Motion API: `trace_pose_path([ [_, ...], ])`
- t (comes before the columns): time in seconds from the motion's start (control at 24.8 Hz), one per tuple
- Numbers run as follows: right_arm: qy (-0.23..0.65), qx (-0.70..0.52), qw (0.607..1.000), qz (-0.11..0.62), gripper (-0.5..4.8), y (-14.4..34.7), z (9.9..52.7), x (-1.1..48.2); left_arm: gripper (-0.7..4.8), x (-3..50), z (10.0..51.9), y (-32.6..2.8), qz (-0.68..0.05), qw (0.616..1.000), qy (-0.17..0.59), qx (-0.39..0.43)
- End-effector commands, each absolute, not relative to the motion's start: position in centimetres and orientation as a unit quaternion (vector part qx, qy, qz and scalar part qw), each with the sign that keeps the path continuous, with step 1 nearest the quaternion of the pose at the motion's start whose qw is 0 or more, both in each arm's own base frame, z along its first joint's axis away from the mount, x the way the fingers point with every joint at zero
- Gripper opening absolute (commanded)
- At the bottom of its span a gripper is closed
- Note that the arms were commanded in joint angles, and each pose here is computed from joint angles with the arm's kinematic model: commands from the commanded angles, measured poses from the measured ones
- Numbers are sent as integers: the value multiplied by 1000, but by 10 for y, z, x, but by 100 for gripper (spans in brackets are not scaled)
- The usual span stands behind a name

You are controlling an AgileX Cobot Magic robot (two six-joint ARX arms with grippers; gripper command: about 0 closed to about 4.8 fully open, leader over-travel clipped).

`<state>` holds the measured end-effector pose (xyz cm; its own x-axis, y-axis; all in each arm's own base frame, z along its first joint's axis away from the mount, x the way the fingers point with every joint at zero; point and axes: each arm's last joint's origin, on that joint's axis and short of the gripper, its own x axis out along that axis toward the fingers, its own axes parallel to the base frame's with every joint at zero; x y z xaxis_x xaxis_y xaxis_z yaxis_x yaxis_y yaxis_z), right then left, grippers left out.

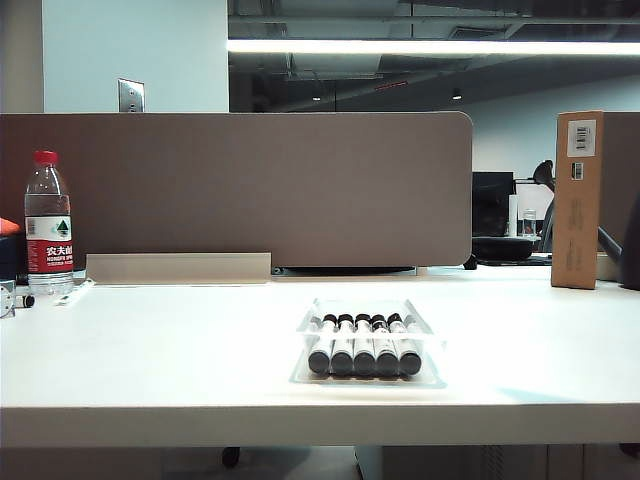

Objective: Pick up the markers scattered on the table and put them into the packaging box, making sure the markers fit the shape of the box's grooves.

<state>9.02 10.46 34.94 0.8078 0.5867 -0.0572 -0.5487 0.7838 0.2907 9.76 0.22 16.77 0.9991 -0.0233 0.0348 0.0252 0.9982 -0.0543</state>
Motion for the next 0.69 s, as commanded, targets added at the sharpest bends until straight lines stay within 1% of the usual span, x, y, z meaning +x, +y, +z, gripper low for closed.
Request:
trace_pose_path([
  [0.04, 66, 134, 941, 304, -1, 104, 352, 90, -5, 97, 171, 2, -12, 999, -28, -25],
  [0.28, 77, 123, 945, 293, -1, 96, 349, 87, -5, 97, 171, 2, -12, 999, -28, -25],
  [0.4, 66, 98, 954, 275, -1, 86, 345, 85, -5, 97, 171, 2, -12, 999, -28, -25],
  [0.52, 18, 53, 977, 204, -1, 56, 332, 78, -5, 97, 171, 2, -13, 999, -28, -25],
  [0.56, 11, 49, 980, 190, -1, 51, 330, 77, -5, 97, 171, 2, -12, 999, -28, -25],
  [0.69, -9, 53, 992, 114, -1, 32, 318, 72, -5, 97, 171, 2, -12, 999, -28, -25],
])
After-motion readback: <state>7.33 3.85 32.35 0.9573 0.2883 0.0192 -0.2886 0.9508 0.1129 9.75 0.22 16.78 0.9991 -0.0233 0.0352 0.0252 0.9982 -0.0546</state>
